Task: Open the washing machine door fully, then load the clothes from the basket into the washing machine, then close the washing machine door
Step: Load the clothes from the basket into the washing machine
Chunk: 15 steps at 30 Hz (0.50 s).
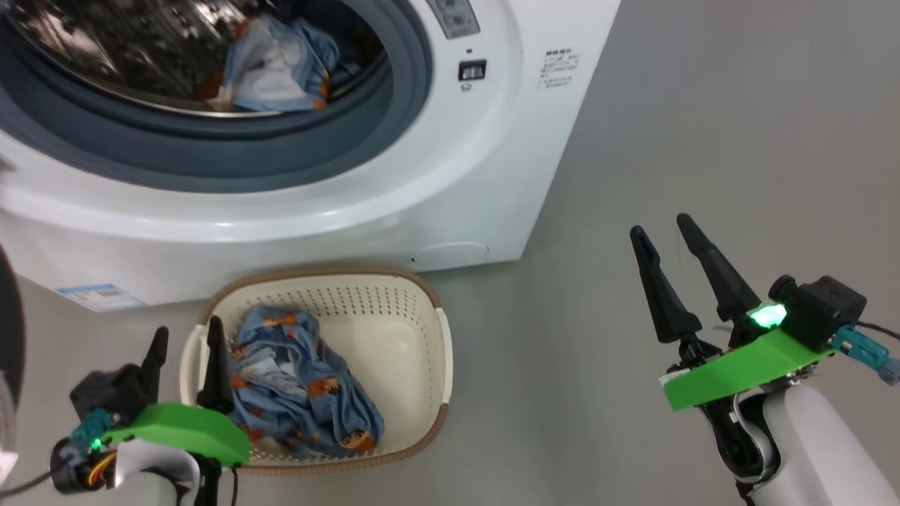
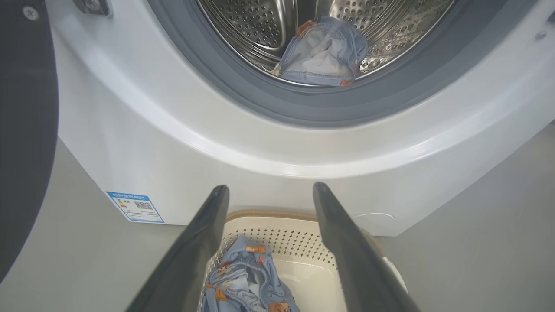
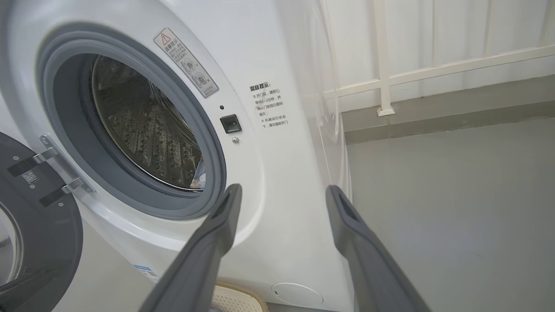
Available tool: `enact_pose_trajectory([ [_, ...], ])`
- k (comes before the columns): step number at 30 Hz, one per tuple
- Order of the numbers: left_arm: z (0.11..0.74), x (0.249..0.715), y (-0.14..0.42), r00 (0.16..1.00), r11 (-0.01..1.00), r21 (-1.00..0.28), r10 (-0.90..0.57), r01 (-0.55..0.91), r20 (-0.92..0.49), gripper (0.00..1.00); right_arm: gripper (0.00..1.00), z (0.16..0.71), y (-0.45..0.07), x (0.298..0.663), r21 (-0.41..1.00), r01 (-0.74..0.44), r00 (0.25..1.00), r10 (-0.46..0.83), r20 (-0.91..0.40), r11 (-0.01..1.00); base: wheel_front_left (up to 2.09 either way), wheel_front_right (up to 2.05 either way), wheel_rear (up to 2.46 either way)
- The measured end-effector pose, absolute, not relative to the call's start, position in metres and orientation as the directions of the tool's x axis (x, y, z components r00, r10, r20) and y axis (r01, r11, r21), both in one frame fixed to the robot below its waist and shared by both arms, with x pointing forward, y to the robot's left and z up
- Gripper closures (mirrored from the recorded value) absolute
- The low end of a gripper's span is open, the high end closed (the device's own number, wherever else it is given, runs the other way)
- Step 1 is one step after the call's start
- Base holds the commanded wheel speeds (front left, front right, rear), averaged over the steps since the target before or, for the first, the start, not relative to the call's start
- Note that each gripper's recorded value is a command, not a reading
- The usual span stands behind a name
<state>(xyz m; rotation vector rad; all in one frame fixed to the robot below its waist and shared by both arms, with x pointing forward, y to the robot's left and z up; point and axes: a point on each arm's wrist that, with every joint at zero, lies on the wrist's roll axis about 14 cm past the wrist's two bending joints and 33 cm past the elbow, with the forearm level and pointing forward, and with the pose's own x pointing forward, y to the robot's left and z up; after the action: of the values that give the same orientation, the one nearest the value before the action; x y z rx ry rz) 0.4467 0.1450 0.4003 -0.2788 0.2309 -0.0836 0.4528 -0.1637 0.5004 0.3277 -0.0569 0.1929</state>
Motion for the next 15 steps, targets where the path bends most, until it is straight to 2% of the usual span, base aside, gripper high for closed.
enact_pose_trajectory([
  [8,0.350,0.463,0.137,0.929,0.959,-0.278,-0.153,0.057,-0.337,0.00,0.00,0.481,-0.170,0.470,0.321,-0.167,0.986,0.158,0.054,0.932,0.00,0.00,0.00],
  [15,0.296,0.465,0.126,0.856,0.964,-0.245,-0.215,0.107,-0.471,0.00,0.00,0.458,-0.173,0.483,0.322,-0.146,0.989,0.149,0.013,0.935,0.00,0.00,0.00],
])
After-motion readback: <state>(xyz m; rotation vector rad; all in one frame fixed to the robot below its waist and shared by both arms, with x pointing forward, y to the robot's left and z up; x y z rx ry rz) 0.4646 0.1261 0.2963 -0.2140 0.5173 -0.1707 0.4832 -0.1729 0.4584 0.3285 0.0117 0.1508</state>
